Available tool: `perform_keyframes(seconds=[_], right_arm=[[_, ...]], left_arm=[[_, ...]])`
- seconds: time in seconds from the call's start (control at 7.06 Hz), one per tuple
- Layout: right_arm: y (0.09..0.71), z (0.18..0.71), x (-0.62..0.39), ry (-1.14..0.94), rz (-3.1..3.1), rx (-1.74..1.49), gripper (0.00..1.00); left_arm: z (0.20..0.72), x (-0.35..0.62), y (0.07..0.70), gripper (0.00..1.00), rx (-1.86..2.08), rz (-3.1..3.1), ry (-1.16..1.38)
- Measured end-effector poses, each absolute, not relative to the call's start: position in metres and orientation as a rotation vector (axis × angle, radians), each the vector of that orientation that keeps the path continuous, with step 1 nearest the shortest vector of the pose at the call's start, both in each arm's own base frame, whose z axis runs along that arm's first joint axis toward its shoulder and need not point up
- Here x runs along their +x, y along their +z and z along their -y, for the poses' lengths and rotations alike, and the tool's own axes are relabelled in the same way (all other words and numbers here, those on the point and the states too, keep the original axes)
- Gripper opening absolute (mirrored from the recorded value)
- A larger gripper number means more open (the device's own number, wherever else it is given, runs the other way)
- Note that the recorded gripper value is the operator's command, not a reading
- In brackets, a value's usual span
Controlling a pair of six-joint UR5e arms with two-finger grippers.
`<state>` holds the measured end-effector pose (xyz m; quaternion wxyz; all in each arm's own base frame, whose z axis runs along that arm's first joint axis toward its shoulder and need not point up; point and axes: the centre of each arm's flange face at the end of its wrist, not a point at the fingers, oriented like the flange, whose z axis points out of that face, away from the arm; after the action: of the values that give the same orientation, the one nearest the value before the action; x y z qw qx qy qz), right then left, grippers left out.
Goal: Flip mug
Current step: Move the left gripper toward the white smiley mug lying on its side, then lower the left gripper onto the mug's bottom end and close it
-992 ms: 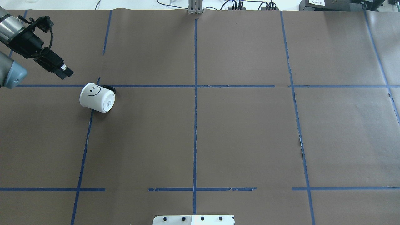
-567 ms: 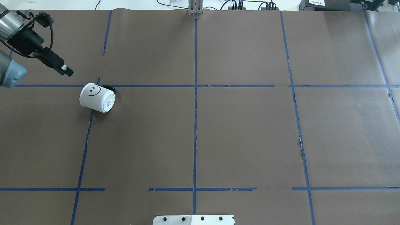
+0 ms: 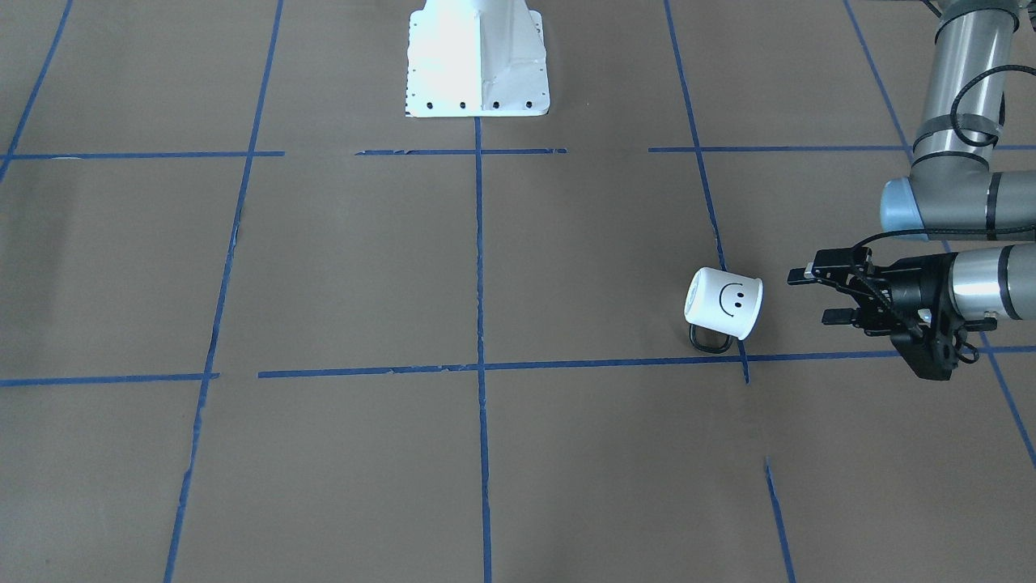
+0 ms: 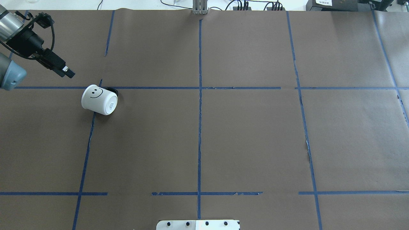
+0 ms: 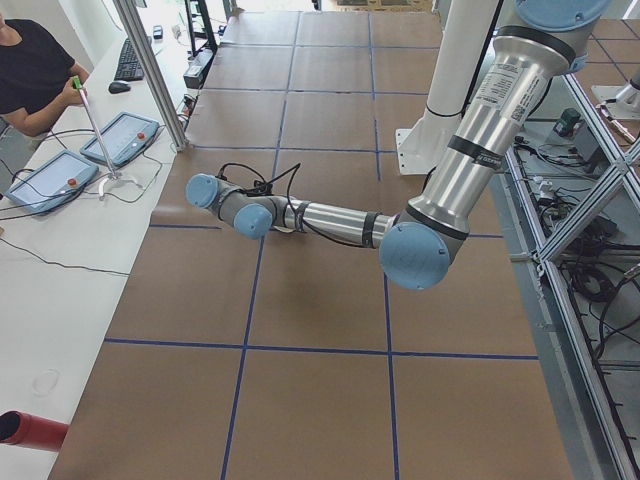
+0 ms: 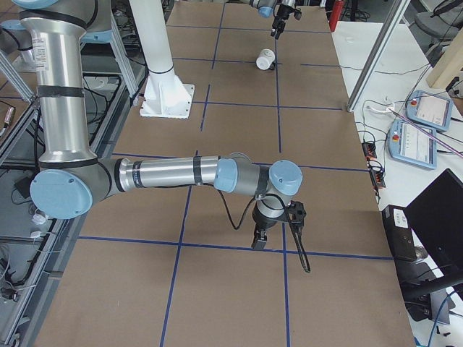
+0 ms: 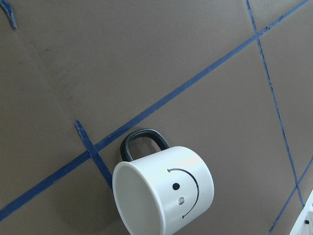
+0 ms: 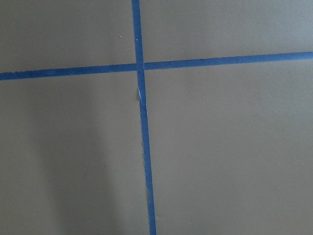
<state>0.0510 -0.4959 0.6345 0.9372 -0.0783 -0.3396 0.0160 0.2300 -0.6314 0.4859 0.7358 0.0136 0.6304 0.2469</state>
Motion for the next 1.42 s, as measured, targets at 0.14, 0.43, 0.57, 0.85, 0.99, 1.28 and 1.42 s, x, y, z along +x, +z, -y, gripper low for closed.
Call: perform_keyframes(seconds=[0.14, 0.43, 0.57, 0.85, 0.99, 1.28, 1.42], right_arm=[[0.634, 0.496, 0.051, 0.033, 0.694, -0.160, 1.00], [0.634, 0.496, 0.051, 0.033, 0.694, -0.160, 1.00], [0.634, 0.496, 0.051, 0.033, 0.694, -0.160, 1.00], [0.634, 0.496, 0.051, 0.033, 0.694, -0.160, 1.00], [0.634, 0.496, 0.051, 0.033, 0.694, -0.160, 1.00], [0.634, 0.496, 0.051, 0.033, 0.694, -0.160, 1.00], [0.634, 0.496, 0.051, 0.033, 0.694, -0.160, 1.00]], left_arm=[[0.634, 0.232, 0.494, 1.00, 0.010, -1.386, 0.529], [0.637, 0.236, 0.511, 1.00, -0.047, -1.417, 0.502], [0.638, 0.238, 0.520, 1.00, -0.088, -1.457, 0.487], [0.642, 0.245, 0.522, 1.00, -0.126, -1.494, 0.480], [0.644, 0.255, 0.518, 1.00, -0.135, -1.499, 0.492], [0.642, 0.278, 0.509, 1.00, -0.152, -1.502, 0.523], [0.640, 0.287, 0.506, 1.00, -0.159, -1.502, 0.535]])
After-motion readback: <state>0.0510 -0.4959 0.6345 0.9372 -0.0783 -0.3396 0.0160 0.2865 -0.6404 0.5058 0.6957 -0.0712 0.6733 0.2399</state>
